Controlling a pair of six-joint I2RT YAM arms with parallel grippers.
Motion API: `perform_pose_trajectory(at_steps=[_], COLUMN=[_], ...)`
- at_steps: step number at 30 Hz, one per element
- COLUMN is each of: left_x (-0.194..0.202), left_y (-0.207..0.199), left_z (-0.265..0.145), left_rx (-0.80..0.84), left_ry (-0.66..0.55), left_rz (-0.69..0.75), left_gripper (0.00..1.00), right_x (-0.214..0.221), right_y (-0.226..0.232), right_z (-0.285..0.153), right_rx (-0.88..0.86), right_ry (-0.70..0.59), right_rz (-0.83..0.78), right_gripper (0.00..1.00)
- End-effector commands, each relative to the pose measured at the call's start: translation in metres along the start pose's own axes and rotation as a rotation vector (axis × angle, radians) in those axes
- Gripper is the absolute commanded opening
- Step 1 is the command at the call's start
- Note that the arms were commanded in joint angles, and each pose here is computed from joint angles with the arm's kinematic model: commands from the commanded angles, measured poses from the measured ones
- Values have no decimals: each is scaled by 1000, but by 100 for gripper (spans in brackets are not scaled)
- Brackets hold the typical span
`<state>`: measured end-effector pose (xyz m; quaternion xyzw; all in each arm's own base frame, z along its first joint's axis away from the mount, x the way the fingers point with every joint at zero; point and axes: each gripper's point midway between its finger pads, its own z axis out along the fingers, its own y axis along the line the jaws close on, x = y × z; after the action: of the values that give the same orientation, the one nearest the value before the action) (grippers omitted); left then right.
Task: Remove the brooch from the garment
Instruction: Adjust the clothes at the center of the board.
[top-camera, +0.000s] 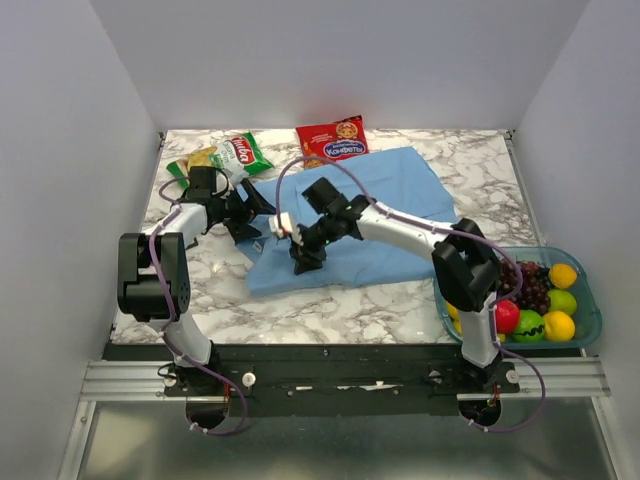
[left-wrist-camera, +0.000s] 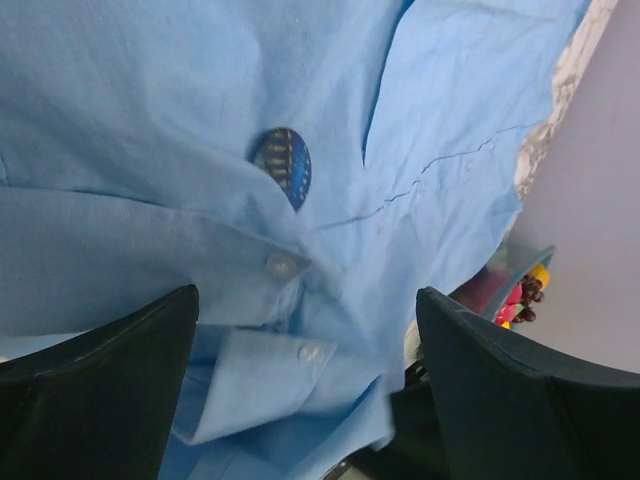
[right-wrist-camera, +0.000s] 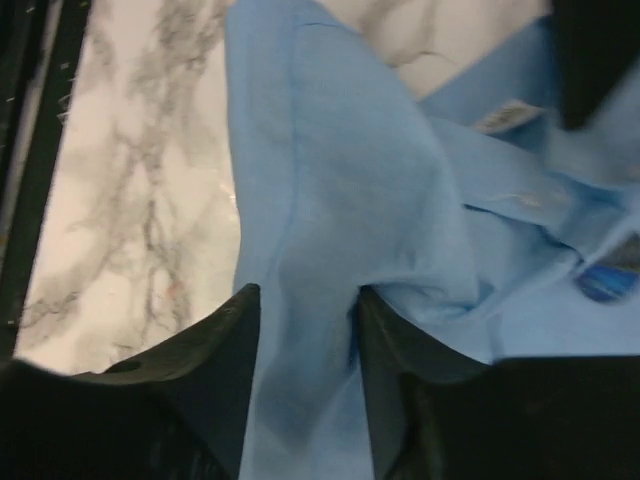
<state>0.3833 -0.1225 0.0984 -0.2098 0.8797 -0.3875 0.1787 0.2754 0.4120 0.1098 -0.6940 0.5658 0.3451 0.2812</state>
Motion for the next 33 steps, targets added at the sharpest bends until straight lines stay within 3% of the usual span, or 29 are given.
perform_pose_trajectory(at_steps=[1, 4, 8, 10, 16, 23, 29, 33], left_x=[-1, 6, 23, 32, 54, 41, 20, 7], left_y=[-13, -2, 23, 32, 37, 45, 28, 22], left_z=[0, -10, -28, -34, -33, -15, 1, 10], left_rx=[76, 59, -11, -41, -13, -24, 4, 33], left_ry=[-3, -4, -6, 8, 66, 53, 70, 69], left_rz=[-56, -60, -69, -55, -116, -206, -140, -110], left_gripper=[96, 96, 96, 97, 97, 96, 83, 57], right_x=[7, 13, 8, 4, -5, -5, 10, 23], right_y=[59, 84, 88, 69, 32, 28, 19, 5], right_z=[30, 42, 46, 34, -29, -51, -51, -49], right_rx=[-190, -255, -247, -140, 43, 91, 149, 184], right_ry=[8, 15, 15, 48, 41, 41, 79, 112], right_rz=[-6, 6, 16, 21, 12, 47, 51, 60], right_gripper=[44, 45, 59, 64, 67, 68, 69, 68])
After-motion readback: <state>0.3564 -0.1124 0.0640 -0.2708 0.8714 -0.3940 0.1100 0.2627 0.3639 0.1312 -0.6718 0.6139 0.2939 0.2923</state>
